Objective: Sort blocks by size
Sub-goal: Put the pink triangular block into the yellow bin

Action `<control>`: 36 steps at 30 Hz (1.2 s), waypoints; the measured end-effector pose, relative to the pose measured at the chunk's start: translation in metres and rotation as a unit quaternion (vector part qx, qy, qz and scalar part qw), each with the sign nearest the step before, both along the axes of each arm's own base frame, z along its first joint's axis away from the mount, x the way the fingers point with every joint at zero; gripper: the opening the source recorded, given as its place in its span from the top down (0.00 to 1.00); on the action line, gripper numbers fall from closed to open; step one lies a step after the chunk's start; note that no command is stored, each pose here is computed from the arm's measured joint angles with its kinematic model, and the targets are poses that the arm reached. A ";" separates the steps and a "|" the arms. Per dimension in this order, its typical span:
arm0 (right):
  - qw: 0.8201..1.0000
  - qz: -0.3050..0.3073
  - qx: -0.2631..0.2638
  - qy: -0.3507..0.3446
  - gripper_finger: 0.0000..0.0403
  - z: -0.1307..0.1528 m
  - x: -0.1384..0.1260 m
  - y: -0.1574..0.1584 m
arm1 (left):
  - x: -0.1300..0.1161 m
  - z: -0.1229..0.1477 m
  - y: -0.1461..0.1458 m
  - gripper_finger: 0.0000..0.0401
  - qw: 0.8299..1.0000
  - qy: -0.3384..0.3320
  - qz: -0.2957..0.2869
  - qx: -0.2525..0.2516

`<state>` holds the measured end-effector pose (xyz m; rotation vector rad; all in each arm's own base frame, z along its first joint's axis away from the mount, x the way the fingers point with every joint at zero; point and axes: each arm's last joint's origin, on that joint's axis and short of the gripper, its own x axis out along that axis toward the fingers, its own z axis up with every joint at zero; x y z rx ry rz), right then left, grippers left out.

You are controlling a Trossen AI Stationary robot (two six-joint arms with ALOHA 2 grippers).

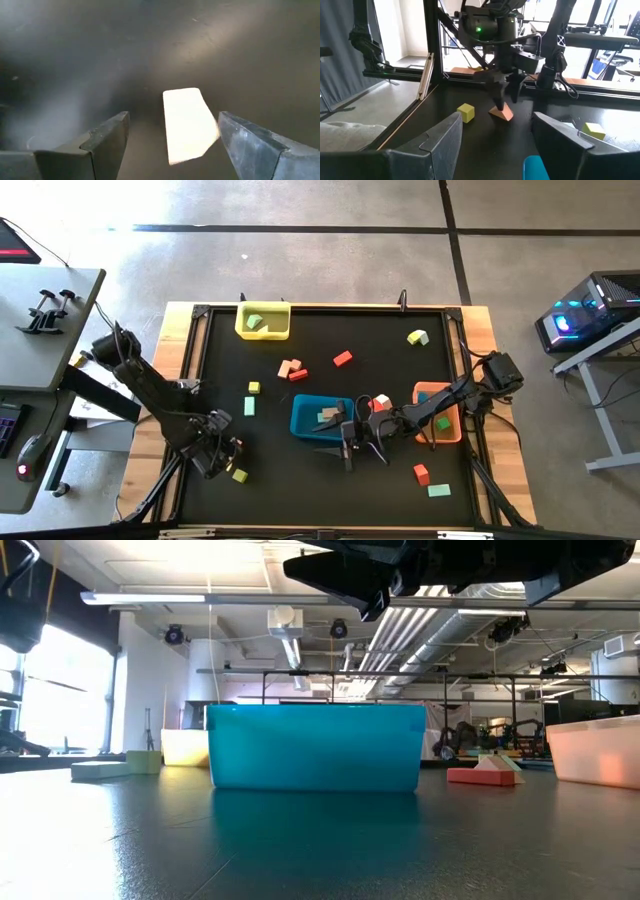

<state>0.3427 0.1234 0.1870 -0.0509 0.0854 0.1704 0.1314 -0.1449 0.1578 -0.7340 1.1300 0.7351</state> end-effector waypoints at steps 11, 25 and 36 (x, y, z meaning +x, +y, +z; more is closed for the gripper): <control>1.000 0.000 0.000 0.000 0.42 0.000 0.000 0.000 | 0.002 0.001 -0.003 0.27 1.000 -0.008 -0.024 -0.012; 1.000 0.000 0.000 0.000 0.42 0.000 0.000 0.000 | 0.001 -0.020 0.009 0.42 0.999 0.013 -0.031 -0.042; 1.000 0.000 0.000 0.000 0.42 0.000 0.000 0.000 | 0.023 -0.015 0.051 0.74 0.994 0.049 -0.098 0.005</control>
